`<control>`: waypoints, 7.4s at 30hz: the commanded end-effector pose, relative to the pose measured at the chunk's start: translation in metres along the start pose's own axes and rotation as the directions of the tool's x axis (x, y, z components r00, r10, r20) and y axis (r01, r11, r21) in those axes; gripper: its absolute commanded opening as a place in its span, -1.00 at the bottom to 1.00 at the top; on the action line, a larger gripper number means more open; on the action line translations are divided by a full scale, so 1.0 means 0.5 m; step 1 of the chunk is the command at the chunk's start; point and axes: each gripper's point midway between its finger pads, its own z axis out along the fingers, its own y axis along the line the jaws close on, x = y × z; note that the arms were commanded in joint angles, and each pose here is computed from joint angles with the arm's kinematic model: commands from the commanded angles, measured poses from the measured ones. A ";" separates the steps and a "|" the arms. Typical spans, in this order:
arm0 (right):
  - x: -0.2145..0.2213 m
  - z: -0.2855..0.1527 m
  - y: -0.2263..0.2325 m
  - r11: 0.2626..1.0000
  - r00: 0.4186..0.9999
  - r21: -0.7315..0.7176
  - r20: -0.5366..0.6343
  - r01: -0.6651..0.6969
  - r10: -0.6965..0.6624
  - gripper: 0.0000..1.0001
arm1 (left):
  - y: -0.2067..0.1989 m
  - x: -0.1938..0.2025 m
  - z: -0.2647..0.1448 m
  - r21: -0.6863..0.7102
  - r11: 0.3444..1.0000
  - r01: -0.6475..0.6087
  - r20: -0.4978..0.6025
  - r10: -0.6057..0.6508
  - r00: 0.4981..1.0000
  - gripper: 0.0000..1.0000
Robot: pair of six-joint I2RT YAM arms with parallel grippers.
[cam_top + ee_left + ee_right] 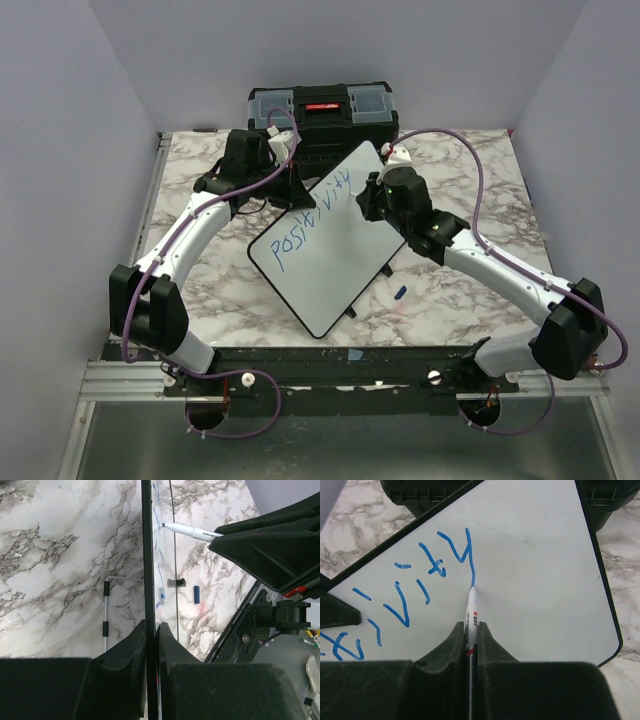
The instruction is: Write a sentence on the whiteboard
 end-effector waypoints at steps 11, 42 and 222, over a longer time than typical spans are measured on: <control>0.009 -0.016 0.055 0.990 0.998 -0.140 -0.066 -0.023 0.014 -0.99 | -0.039 -0.006 -0.014 0.032 0.992 -0.119 0.026 0.119 0.993 -1.00; -0.039 -0.144 0.073 0.955 0.998 -0.297 0.064 0.028 -0.009 -0.99 | -0.005 -0.016 -0.004 -0.053 0.994 -0.092 0.045 0.094 0.995 -1.00; 0.290 -0.188 0.251 0.916 0.945 -0.336 -0.161 0.218 -0.284 -0.99 | 0.056 -0.018 -0.013 -0.125 0.992 0.018 0.108 -0.005 0.994 -1.00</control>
